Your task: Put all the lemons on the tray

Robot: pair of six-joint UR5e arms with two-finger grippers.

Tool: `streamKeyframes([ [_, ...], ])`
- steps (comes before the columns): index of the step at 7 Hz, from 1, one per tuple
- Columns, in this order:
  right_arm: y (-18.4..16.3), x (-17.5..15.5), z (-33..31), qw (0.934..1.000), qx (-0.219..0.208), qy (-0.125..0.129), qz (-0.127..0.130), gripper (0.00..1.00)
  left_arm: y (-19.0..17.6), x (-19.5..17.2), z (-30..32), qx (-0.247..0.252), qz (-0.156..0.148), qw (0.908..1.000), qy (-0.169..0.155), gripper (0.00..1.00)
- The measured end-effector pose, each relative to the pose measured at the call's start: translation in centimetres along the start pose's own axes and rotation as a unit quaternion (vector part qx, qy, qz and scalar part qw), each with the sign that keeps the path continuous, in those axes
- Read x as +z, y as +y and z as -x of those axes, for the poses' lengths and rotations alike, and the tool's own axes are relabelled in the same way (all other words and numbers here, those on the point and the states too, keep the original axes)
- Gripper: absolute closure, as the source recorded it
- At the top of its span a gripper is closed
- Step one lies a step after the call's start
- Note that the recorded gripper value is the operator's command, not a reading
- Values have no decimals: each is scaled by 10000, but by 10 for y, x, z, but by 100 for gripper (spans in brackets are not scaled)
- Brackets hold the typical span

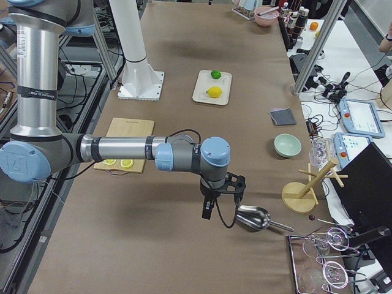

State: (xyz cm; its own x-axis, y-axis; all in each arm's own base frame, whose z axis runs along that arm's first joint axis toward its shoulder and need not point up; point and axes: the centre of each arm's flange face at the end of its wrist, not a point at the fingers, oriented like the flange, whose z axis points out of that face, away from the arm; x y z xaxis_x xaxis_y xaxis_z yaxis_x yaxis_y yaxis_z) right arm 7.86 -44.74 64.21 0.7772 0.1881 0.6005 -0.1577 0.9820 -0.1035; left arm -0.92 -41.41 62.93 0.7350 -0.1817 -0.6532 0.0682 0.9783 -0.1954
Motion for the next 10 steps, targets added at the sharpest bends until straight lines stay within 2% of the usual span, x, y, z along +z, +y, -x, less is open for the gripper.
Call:
streamKeyframes([
  [2,0,0,0,10000,9,1,6,0,-5,7,52,-147,17,9999,3,2],
  [5,1,0,0,10000,12,1,6,0,-5,-3,108,-87,-110,9999,-65,2],
  [8,1,1,-1,10000,14,-1,9,0,-22,-34,97,-258,-7,9995,-169,2],
  [10,1,1,0,10000,14,-4,9,0,-24,-37,94,-253,12,9996,-153,2],
])
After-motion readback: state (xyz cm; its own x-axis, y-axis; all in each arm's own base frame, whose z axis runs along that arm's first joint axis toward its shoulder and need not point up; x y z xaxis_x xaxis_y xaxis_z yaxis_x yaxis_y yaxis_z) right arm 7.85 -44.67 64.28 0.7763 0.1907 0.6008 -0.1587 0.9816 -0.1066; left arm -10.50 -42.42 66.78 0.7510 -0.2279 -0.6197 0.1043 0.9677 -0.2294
